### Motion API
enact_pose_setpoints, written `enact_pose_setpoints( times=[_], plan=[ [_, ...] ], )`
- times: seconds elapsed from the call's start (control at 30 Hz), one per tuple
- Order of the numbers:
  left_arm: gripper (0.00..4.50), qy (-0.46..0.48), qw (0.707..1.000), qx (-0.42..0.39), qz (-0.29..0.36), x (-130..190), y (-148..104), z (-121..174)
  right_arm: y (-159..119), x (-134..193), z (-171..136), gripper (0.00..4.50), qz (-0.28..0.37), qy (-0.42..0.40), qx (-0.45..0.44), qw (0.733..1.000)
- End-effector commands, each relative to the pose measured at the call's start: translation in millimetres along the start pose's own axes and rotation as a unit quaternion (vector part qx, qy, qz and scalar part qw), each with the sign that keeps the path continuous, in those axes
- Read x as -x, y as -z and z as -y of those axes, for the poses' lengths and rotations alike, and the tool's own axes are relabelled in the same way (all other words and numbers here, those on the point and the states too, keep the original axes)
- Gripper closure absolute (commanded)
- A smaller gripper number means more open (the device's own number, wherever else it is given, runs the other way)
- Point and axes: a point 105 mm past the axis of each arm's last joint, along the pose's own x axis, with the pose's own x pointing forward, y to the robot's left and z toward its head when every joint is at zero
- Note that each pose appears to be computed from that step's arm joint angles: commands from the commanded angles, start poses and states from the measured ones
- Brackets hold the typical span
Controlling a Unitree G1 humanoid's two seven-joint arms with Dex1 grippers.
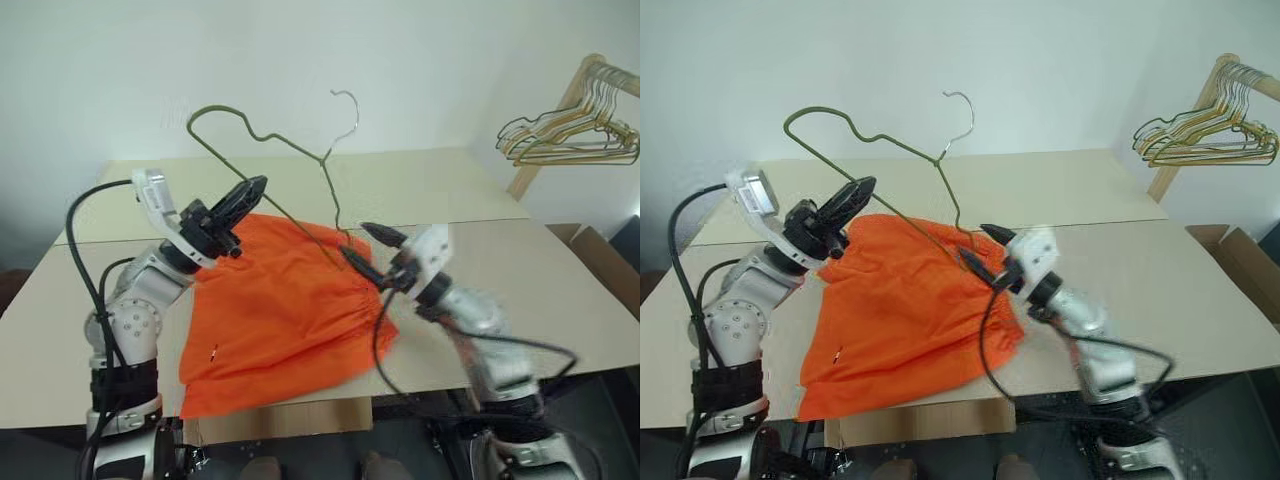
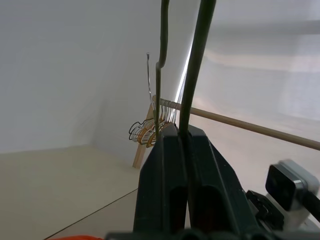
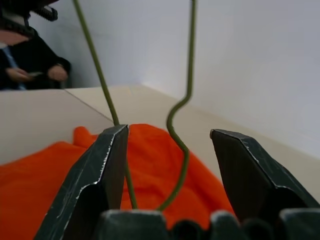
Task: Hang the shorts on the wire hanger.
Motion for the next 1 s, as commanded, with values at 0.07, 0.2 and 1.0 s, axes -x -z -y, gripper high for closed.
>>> enact_pose_setpoints(
  times=[0.07,0.2,1.0],
  plan=[
    [4.5,0.082,0.996,0.008,0.03,10,-22,19,-23,17,-12,1.37,-0.066,-0.164,-0.15,0.973],
    [4.5,0.14,0.987,0.048,0.056,17,-37,33,-10,32,-16,1.37,-0.124,-0.245,-0.181,0.944],
    [4.5,0.179,0.978,0.076,0.069,13,-26,42,-6,-4,-50,1.37,-0.151,-0.393,-0.192,0.886]
  ],
)
